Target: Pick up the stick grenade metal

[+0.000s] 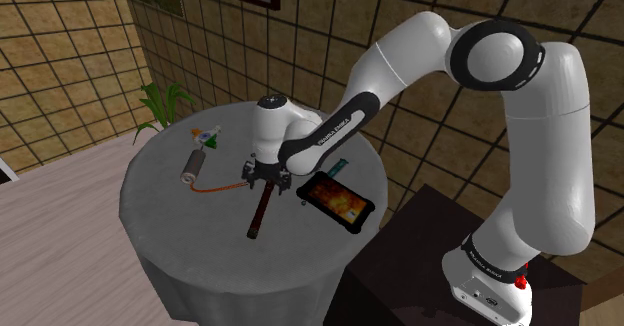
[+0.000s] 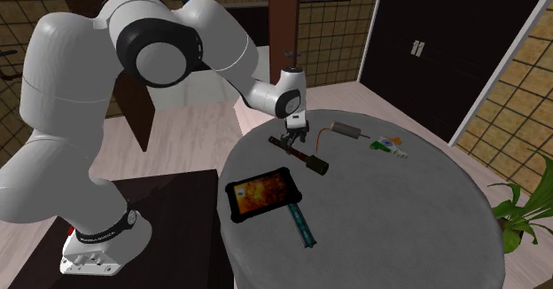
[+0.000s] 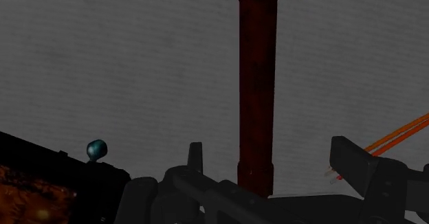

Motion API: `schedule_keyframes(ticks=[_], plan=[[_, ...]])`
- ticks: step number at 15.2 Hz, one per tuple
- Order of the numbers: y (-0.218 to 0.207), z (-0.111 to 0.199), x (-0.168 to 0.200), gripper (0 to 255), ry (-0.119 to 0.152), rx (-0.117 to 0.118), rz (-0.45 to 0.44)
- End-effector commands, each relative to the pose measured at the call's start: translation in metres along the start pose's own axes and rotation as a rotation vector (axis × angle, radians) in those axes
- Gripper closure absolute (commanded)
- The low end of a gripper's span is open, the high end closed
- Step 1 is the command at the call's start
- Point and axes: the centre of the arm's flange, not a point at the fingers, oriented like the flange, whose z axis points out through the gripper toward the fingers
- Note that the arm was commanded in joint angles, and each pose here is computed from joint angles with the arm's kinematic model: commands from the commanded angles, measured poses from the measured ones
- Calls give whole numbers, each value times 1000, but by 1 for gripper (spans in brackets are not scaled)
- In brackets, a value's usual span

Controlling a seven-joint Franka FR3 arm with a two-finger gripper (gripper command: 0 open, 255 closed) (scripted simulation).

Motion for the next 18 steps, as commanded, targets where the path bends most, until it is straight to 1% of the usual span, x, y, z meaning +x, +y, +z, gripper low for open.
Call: schedule_keyframes(ticks=[1,4,6,7,16,18], plan=[[0,12,-1,0,1,0,2],[1,28,-2,0,1,0,2],[1,31,-2,0,1,0,2],[1,30,-2,255,0,0,2],[1,31,-2,255,1,0,2],[0,20,-1,255,1,0,2]])
